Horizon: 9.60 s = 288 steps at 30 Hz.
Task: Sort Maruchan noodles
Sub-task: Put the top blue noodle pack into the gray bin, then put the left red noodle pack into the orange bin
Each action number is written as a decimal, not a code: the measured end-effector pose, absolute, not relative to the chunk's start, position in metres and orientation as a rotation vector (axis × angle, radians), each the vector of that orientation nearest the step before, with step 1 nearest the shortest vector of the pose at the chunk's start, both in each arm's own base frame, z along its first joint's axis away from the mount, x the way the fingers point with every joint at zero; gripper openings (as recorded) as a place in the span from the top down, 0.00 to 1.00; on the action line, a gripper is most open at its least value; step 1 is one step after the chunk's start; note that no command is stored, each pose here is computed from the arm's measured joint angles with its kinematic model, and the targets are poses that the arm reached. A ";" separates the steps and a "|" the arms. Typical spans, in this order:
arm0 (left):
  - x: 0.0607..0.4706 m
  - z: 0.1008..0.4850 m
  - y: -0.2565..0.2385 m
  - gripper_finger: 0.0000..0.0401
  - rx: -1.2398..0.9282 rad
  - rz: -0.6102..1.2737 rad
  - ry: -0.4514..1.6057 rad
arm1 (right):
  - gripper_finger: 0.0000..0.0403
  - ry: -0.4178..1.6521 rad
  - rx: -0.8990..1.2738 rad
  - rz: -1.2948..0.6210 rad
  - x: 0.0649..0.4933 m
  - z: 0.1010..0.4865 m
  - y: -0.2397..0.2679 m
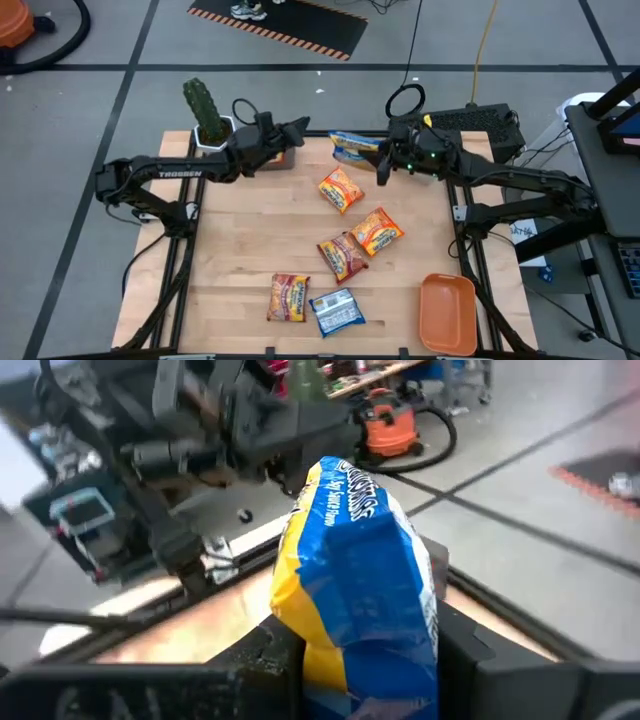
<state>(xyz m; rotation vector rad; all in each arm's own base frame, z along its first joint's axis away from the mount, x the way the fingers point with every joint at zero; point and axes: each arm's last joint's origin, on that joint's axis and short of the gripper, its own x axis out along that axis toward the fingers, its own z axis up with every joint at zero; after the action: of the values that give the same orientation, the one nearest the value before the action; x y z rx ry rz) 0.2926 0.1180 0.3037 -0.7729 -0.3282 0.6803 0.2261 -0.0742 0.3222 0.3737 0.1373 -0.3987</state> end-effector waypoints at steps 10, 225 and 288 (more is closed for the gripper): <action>0.285 0.296 0.140 0.68 -0.799 0.543 -0.185 | 0.71 0.051 0.587 -0.551 0.219 0.324 -0.084; 0.211 0.245 -0.198 0.68 -1.070 0.234 0.965 | 0.48 -0.062 1.165 0.035 0.201 0.310 0.065; 0.260 0.127 -0.220 0.37 -0.731 0.338 0.999 | 0.48 -0.057 1.150 0.084 0.214 0.302 0.085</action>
<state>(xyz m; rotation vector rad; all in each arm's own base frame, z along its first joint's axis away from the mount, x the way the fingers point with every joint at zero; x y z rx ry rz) 0.2597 -0.2200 0.1270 -0.7305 0.9993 0.3385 0.2144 0.0855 0.3015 1.1503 -0.0566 0.0839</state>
